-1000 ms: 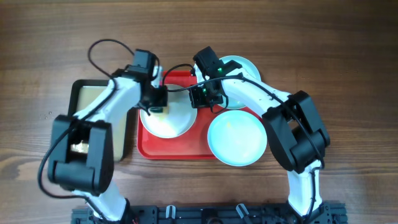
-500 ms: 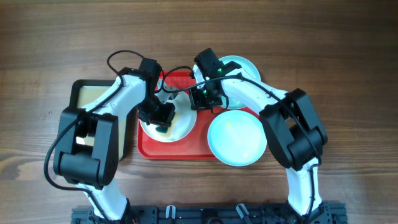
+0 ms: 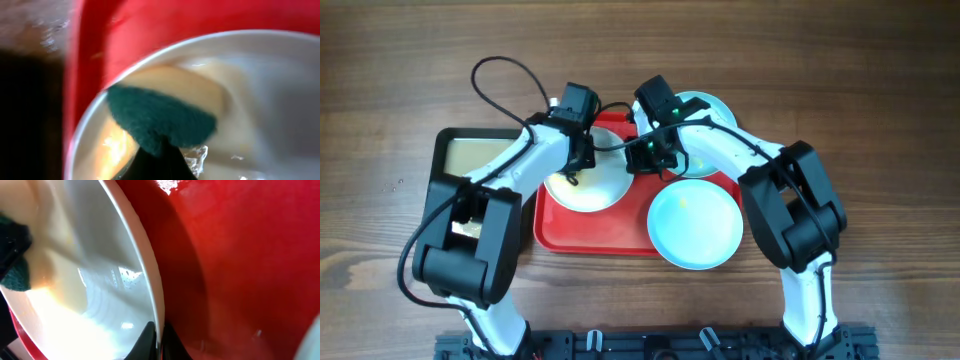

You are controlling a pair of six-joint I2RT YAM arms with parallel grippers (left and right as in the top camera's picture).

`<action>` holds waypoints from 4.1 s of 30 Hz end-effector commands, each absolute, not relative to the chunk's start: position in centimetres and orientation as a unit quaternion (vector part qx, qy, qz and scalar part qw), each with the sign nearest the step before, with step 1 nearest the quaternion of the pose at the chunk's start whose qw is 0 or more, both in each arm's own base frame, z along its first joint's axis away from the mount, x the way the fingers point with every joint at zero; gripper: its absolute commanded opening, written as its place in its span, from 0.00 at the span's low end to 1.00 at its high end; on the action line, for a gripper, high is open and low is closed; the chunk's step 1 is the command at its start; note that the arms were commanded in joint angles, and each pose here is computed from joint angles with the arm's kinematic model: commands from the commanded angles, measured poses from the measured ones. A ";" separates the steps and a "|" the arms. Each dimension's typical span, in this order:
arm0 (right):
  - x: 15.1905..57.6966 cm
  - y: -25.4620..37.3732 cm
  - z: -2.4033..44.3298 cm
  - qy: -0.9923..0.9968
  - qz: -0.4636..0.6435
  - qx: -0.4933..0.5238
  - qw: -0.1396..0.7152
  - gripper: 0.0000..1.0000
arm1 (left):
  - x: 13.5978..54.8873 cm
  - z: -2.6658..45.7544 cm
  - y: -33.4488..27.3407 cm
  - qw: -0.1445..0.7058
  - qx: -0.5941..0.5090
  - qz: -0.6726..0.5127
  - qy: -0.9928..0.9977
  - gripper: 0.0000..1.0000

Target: Clean dirty plates on tray and stack at the side

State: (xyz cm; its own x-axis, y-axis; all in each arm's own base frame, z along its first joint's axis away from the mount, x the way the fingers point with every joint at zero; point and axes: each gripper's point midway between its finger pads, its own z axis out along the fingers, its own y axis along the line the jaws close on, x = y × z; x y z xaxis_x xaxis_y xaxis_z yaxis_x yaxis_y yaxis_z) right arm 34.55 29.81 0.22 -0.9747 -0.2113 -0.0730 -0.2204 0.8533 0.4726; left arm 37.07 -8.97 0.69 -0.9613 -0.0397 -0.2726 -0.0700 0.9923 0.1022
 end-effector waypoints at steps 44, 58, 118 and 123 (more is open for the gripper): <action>33.6 30.1 -1.1 0.962 0.240 -0.133 -0.005 0.04 | 26.0 -1.2 -13.6 -0.095 0.156 -0.055 0.982 0.04; 33.4 29.8 -1.2 0.966 0.230 -0.114 -0.012 0.04 | 37.1 4.2 -4.3 0.120 -0.207 0.157 0.958 0.04; 33.4 26.2 24.7 0.740 -0.391 -0.160 0.524 0.04 | 40.4 11.3 1.4 0.084 -0.248 -0.013 0.965 0.04; 33.5 27.6 22.4 0.782 -0.322 -0.168 0.507 0.04 | 40.4 11.3 1.4 0.084 -0.248 -0.013 0.965 0.04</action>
State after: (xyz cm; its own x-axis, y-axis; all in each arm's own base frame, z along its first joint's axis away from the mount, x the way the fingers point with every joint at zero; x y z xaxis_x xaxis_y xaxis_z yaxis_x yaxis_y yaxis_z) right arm 33.55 26.69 23.38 -0.4190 -0.6302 -0.6537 0.1135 0.6779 -0.7263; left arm 39.94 1.74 10.01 -0.8692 -0.4778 -0.1271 -0.4777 0.8779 -0.0337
